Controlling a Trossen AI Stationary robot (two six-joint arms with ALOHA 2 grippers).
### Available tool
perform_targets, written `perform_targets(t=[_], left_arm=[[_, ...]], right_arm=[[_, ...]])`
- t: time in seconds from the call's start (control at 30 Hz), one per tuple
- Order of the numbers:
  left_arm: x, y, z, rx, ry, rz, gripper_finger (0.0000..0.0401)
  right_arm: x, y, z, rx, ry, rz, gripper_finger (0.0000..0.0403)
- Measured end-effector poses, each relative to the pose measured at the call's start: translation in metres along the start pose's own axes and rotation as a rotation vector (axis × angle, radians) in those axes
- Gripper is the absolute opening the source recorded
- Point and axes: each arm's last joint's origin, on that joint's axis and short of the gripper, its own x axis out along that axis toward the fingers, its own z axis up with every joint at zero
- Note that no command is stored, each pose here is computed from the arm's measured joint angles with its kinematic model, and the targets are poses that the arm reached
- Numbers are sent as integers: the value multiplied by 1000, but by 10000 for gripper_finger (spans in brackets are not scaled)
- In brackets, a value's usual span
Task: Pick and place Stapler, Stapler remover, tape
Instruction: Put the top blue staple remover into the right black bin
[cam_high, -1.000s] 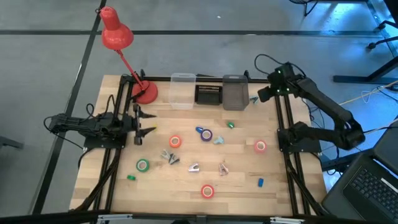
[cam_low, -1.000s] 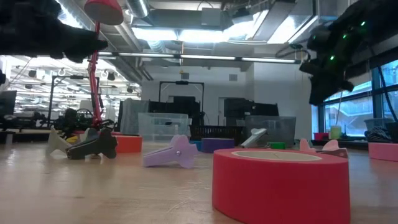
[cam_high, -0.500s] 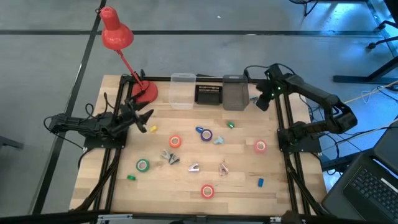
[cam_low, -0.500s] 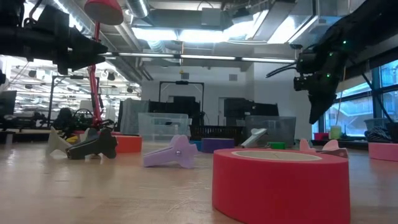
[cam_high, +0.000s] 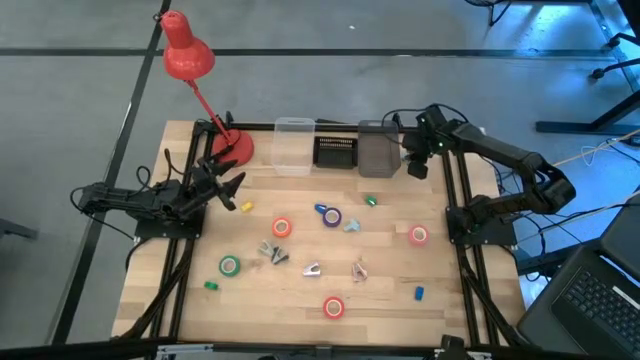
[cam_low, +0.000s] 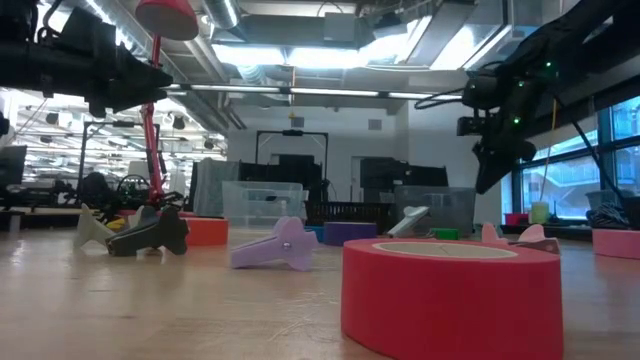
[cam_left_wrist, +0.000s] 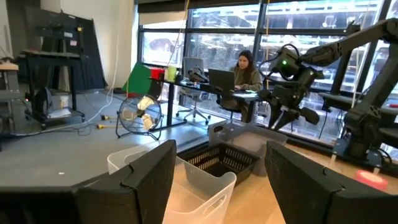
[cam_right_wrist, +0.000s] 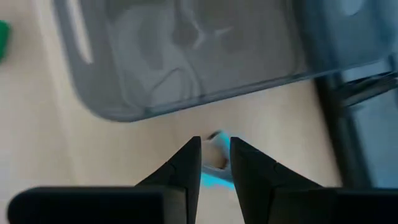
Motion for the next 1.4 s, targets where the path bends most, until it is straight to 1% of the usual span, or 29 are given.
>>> perform_targets(t=[0.07,0.13,0.2,0.3,0.43,0.57,0.67,0.83,0.93,1.23,1.4], left_arm=[[0,0,0,-11,0,-1,237],[0,0,0,-33,1,-9,237],[0,0,0,-38,1,-12,237],[0,0,0,-62,1,-12,237],[0,0,0,-101,1,-13,237],[0,0,0,-110,1,-14,237],[0,0,0,-131,2,-17,237],[0,-2,0,-138,9,-80,237],[0,-3,0,-138,11,-99,237],[0,-3,0,-157,13,-101,237],[0,-3,0,-160,13,-101,237]], right_arm=[[0,0,1,-26,33,-45,88],[0,0,0,-10,68,-80,88],[0,0,-1,2,81,-89,88],[5,-2,-2,4,99,-78,88],[25,-6,-11,29,191,-18,88],[41,-7,-14,22,237,22,88],[41,-9,-12,20,230,26,88],[37,-9,-10,32,212,9,88],[37,-9,-10,38,208,10,88],[40,-11,-8,41,183,-1,88],[51,-11,-11,53,225,33,88]])
